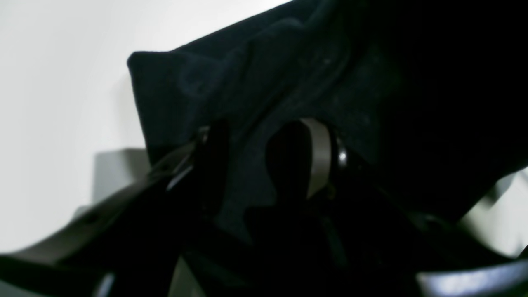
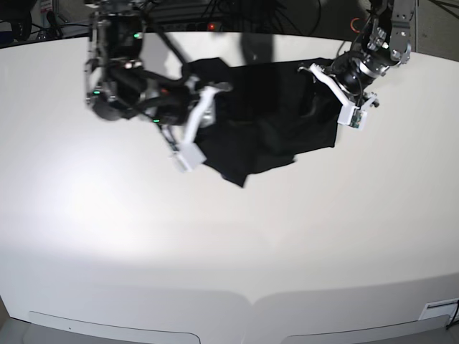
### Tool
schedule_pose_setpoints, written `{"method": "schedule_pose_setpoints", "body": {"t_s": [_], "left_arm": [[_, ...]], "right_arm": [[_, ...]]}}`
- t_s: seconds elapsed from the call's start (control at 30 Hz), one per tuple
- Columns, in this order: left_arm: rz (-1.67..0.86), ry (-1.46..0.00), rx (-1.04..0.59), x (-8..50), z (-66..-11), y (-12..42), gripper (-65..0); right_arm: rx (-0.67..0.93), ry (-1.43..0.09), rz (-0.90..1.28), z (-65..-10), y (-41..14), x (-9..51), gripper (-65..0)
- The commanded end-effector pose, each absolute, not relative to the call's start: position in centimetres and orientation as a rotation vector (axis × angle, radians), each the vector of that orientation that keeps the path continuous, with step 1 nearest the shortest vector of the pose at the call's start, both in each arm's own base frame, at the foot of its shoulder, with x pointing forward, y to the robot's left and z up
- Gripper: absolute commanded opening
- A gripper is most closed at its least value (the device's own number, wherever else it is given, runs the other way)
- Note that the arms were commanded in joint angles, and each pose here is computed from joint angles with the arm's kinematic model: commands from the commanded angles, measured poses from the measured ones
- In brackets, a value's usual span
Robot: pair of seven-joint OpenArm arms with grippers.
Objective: Fold the T-shirt properly
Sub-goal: 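Lift the shirt end with the right gripper and fold it toward the left gripper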
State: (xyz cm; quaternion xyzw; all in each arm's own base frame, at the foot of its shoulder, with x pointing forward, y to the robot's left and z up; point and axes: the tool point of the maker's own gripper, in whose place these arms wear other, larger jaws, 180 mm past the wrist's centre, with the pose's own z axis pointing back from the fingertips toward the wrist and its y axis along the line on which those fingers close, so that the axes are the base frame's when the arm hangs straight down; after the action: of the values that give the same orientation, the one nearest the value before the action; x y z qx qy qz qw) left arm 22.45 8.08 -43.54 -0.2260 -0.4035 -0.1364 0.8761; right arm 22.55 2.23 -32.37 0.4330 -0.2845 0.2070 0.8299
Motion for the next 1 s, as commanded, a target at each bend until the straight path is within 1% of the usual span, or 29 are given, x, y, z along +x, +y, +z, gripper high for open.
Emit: {"method": "schedule_pose_setpoints", "body": {"t_s": [0.0, 0.2, 0.27, 0.4, 0.53, 0.77, 0.87, 0.9, 0.93, 0.97], "left_arm": [[-0.318, -0.767, -0.456, 21.1, -44.7, 8.0, -39.0], [-0.318, -0.767, -0.456, 21.1, -44.7, 8.0, -39.0], [-0.318, -0.767, -0.456, 21.1, -44.7, 8.0, -39.0], [-0.318, -0.768, -0.454, 21.2, -44.7, 8.1, -39.0], [-0.315, -0.774, -0.458, 21.3, -44.6, 8.1, -39.0], [-0.307, -0.778, -0.465, 21.3, -44.5, 8.0, -39.0], [-0.322, -0.78, -0.456, 21.5, -44.1, 8.0, -39.0], [-0.337, -0.772, -0.447, 21.5, -43.9, 8.1, -39.0], [-0.351, -0.763, -0.431, 21.6, -43.5, 8.5, -39.0], [-0.368, -0.755, -0.413, 21.8, -43.0, 8.8, -39.0]], "right_arm": [[0.962, -0.661, 0.451, -30.7, 3.9, 23.1, -65.0], [0.989, -0.682, 0.476, -29.2, 10.4, 22.8, -65.0], [0.961, -0.689, 0.491, -29.4, 11.2, 22.7, -65.0], [0.958, -0.688, 0.511, -29.1, 13.0, 22.1, -65.0], [0.987, -0.669, 0.557, -28.7, 14.6, 20.9, -65.0], [1.006, -0.686, 0.562, -28.3, 15.1, 20.7, -65.0], [1.011, -0.698, 0.556, -28.1, 15.2, 20.9, -44.0], [1.011, -0.698, 0.556, -28.1, 15.2, 20.9, -39.0], [1.011, -0.698, 0.557, -28.1, 15.2, 20.9, -36.0], [1.011, -0.699, 0.556, -28.1, 15.2, 20.9, -35.3]]}}
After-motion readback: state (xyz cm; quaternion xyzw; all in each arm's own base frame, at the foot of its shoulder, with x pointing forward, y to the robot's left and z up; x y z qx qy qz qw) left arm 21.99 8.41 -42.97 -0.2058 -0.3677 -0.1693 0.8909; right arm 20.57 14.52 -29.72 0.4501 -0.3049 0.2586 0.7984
